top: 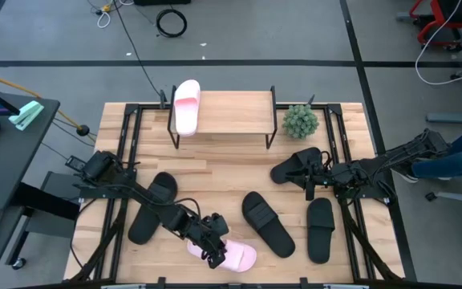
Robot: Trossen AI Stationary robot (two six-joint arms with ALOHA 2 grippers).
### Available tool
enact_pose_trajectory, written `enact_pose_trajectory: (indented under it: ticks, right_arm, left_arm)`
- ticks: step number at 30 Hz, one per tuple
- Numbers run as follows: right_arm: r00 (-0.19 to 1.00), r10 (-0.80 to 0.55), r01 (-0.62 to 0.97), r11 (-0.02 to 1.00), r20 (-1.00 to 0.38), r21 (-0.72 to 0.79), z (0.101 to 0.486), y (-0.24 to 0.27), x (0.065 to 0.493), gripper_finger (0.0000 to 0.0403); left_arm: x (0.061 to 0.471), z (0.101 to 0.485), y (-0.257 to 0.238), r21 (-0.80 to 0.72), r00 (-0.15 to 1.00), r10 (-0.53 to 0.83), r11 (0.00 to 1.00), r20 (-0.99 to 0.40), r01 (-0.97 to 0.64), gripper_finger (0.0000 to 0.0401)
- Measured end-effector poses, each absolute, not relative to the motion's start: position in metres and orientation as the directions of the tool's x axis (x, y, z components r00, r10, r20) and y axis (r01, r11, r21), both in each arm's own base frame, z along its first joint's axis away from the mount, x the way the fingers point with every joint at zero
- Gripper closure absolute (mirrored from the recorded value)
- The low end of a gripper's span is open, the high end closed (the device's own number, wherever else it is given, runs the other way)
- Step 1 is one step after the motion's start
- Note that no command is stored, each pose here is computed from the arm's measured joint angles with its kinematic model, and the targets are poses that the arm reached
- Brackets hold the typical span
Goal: Pick and place slides into the shelf
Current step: Put the pink slipper on the shelf
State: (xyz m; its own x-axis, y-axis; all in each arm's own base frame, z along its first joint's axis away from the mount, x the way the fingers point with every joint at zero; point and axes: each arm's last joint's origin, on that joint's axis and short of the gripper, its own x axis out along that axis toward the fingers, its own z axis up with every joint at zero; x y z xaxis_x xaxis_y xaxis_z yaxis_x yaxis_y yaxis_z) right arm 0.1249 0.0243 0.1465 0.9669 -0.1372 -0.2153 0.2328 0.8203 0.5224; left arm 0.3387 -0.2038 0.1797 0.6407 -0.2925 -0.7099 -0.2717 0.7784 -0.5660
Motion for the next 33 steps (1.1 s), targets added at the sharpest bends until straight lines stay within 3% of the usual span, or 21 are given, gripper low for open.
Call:
enact_pose_trajectory:
  ticks: [6,15,19,26,33]
  right_arm:
    - [0.967,-0.137,0.233,0.820,-0.215,0.523,0.147,0.024,0.125,0.0293]
    - [0.967,-0.137,0.233,0.820,-0.215,0.523,0.147,0.024,0.125,0.0293]
    - [0.967,-0.137,0.233,0.820,-0.215,0.523,0.147,0.024,0.125,0.0293]
    - [0.967,-0.137,0.232,0.820,-0.215,0.523,0.147,0.024,0.125,0.0293]
    - [0.970,-0.109,0.213,0.810,-0.217,0.546,0.147,0.025,0.125,0.0293]
  left_arm:
    - [0.340,0.174,-0.204,-0.559,0.626,-0.298,0.785,-0.721,-0.269,0.0310]
    - [0.348,0.168,-0.202,-0.572,0.648,-0.307,0.783,-0.697,-0.244,0.0274]
    - [0.354,0.174,-0.202,-0.614,0.694,-0.332,0.764,-0.639,-0.200,0.0304]
    - [0.358,0.177,-0.201,-0.609,0.714,-0.351,0.782,-0.606,-0.133,0.0393]
    - [0.360,0.177,-0.196,-0.599,0.704,-0.366,0.794,-0.609,-0.106,0.0383]
